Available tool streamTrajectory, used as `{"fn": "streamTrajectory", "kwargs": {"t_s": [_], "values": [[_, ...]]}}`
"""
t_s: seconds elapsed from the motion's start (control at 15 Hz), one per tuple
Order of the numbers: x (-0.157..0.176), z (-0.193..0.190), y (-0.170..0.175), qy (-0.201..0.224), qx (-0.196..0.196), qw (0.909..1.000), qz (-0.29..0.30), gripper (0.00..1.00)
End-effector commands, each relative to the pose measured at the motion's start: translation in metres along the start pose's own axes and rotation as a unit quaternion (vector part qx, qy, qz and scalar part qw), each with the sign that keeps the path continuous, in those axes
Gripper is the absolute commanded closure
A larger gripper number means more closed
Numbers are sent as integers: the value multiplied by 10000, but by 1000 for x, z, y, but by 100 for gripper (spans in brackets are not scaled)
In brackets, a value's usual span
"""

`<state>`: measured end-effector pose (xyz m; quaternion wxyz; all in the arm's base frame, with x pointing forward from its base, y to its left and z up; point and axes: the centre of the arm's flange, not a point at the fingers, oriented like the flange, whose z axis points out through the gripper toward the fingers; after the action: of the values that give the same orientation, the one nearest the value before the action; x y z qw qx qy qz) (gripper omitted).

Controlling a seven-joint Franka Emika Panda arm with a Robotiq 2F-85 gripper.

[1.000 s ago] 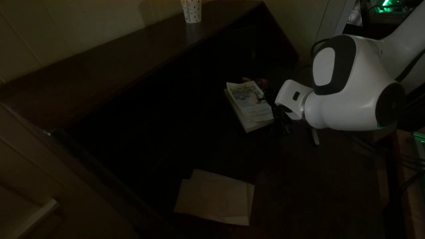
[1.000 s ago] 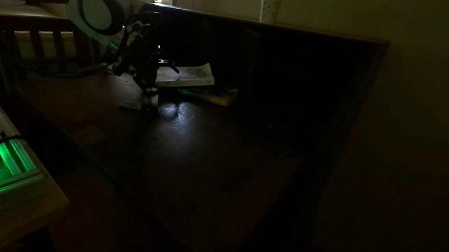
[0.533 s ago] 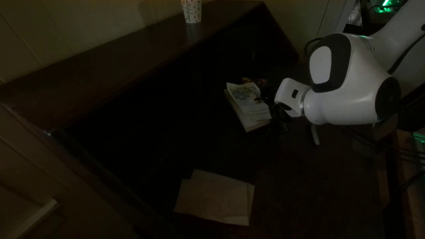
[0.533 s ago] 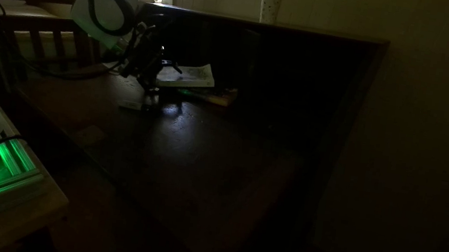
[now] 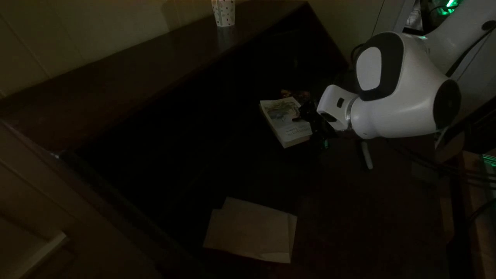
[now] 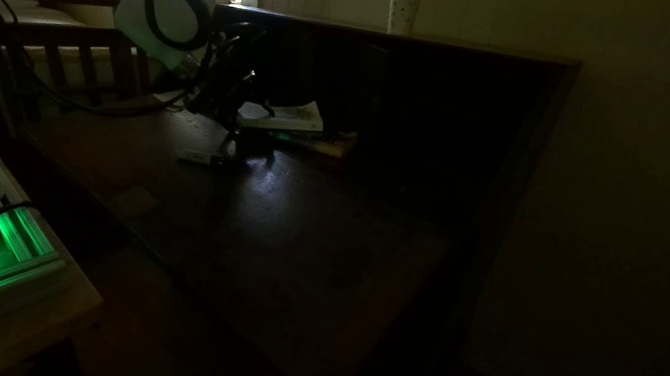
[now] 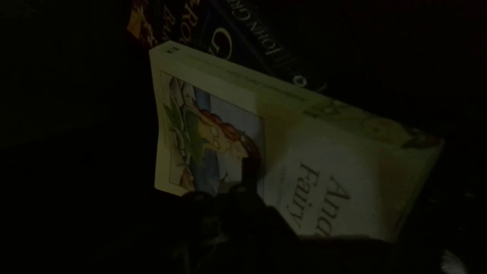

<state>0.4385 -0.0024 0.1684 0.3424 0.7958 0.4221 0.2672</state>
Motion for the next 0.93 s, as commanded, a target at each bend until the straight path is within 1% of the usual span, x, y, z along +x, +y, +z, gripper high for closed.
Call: {"fn": "streamTrajectory", "kwargs": {"t_s": [0.0, 0.13, 0.2, 0.47, 0.67, 0.87], "values": [[-12, 19, -9, 82, 311, 9977, 599, 77], [-12, 17, -11, 184, 250, 9936, 1089, 80], [-12, 16, -11, 238, 223, 9907, 1319, 84], [-8, 14, -19, 463, 201, 9724, 2280, 85], [-4, 15, -25, 583, 177, 9624, 2648, 85], [-6, 12, -28, 658, 195, 9499, 3048, 85]]}}
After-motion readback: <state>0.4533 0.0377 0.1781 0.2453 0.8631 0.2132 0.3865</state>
